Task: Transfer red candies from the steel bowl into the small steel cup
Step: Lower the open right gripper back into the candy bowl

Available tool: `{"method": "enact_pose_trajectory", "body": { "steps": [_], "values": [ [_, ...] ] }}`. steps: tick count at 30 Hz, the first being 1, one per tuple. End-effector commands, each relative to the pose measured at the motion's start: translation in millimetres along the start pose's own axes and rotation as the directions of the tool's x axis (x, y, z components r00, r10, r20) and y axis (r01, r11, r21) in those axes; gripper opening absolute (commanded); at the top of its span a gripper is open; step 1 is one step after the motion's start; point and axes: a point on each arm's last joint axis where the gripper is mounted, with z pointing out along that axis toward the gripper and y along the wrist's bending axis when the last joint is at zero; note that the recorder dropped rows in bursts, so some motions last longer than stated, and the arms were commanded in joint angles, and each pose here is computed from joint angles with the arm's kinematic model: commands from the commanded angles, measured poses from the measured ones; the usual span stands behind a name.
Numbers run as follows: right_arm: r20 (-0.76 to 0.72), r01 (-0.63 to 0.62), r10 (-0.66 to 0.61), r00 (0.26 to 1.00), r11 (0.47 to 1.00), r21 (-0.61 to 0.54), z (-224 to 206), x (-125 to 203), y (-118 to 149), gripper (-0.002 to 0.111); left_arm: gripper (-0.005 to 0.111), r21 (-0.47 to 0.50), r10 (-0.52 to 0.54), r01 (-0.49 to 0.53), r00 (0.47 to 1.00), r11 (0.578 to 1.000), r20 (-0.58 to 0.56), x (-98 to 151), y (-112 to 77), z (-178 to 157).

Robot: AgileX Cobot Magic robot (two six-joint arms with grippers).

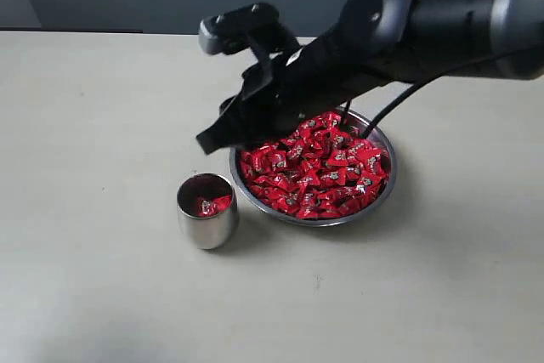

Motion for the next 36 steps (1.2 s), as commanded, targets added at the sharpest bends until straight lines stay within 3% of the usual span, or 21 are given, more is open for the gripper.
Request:
{"method": "enact_pose_trajectory", "body": {
  "steps": [1,7,13,23,36],
  "values": [
    [0.091,-0.079,0.068,0.994,0.989,0.123,-41.3,-10.3,-40.9,0.031,0.0,0.004,0.001,-0.001,1.0,1.0,0.013,-0.5,-0.2,-0.1],
    [0.072,-0.242,0.233,0.97,0.95,0.195,-60.6,3.5,-90.1,0.031,0.0,0.004,0.001,-0.001,1.0,1.0,0.013,-0.5,-0.2,-0.1],
    [-0.022,-0.267,0.275,0.961,0.947,0.181,-31.6,18.0,-98.2,0.031,0.0,0.004,0.001,-0.001,1.0,1.0,0.013,-0.5,-0.2,-0.1],
    [-0.194,-0.171,0.197,0.961,0.974,0.146,41.1,23.7,-98.5,0.031,0.0,0.004,0.001,-0.001,1.0,1.0,0.013,-0.5,-0.2,-0.1],
    [-0.382,-0.018,0.104,0.918,0.975,0.222,63.2,35.6,-111.1,0.031,0.0,0.004,0.001,-0.001,1.0,1.0,0.013,-0.5,-0.2,-0.1]
  ]
}}
